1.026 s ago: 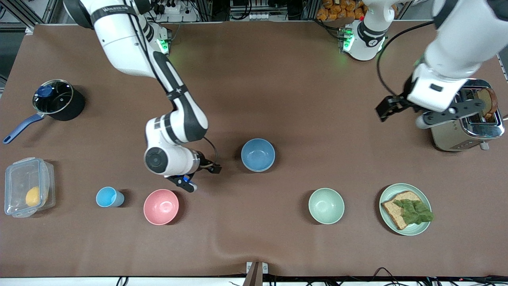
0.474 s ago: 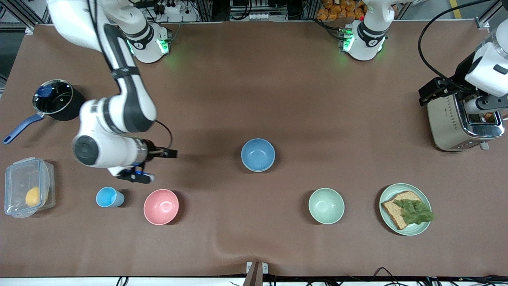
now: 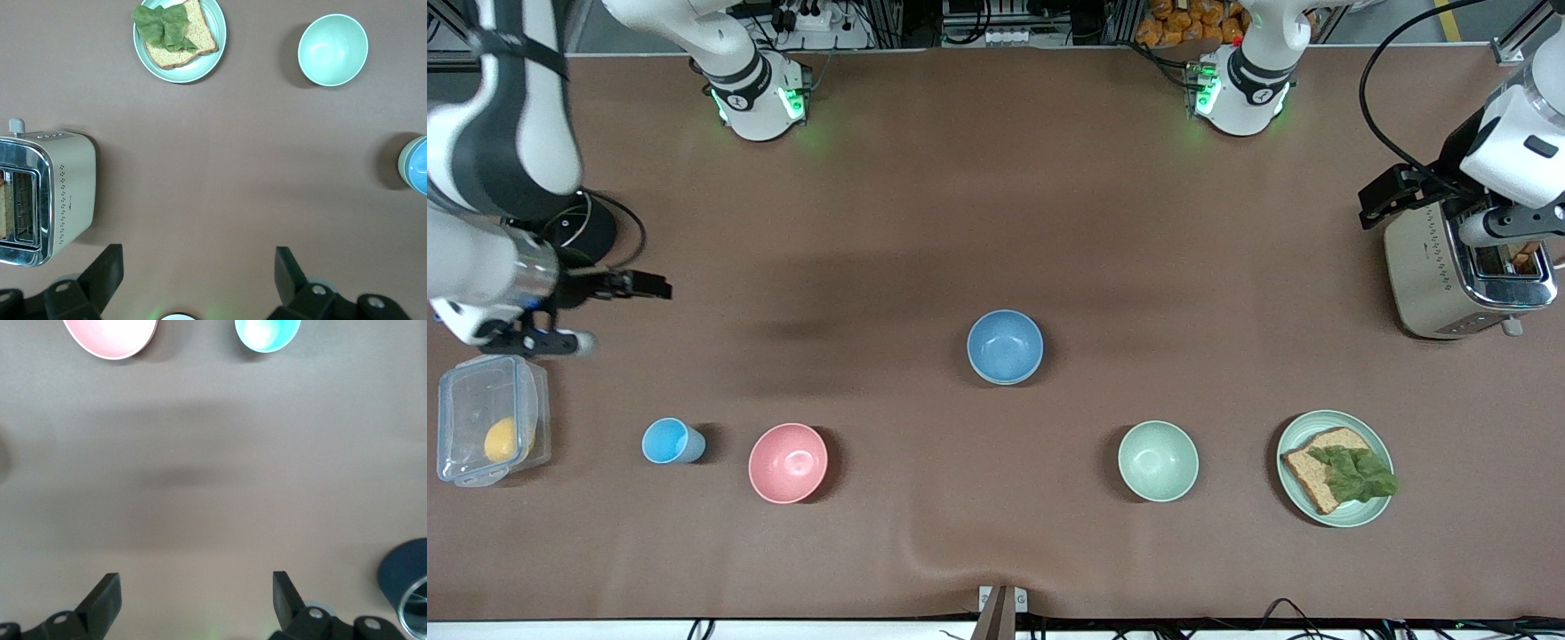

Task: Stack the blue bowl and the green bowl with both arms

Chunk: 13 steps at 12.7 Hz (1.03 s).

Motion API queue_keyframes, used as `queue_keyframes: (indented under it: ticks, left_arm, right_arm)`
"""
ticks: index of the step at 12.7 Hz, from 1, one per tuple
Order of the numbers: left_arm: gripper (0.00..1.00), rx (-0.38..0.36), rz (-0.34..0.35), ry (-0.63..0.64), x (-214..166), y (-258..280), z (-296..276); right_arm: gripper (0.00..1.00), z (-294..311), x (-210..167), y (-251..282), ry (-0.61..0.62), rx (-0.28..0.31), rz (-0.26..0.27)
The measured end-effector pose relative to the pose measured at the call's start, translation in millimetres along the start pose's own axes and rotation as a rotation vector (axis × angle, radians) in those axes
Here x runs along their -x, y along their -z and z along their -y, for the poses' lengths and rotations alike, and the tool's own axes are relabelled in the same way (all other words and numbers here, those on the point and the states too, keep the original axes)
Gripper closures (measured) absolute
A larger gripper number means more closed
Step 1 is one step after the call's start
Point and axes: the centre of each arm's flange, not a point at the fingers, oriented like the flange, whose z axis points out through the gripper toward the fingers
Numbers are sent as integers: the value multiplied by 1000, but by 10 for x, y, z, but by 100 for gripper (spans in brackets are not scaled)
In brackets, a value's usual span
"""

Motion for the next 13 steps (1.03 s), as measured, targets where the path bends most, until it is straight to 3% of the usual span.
queue_keyframes:
  ticks: [3,8,13]
  left_arm:
    - [0,19,7,4,10,24,10]
    - [0,25,8,-10,31,35,-63]
    - [0,24,9,-9,37,49,-58]
  right_arm:
    - [0,24,311,365,39,65,-35]
    - [0,45,599,651,-10,69,-73]
    - [0,76,597,608,-24,72,-68]
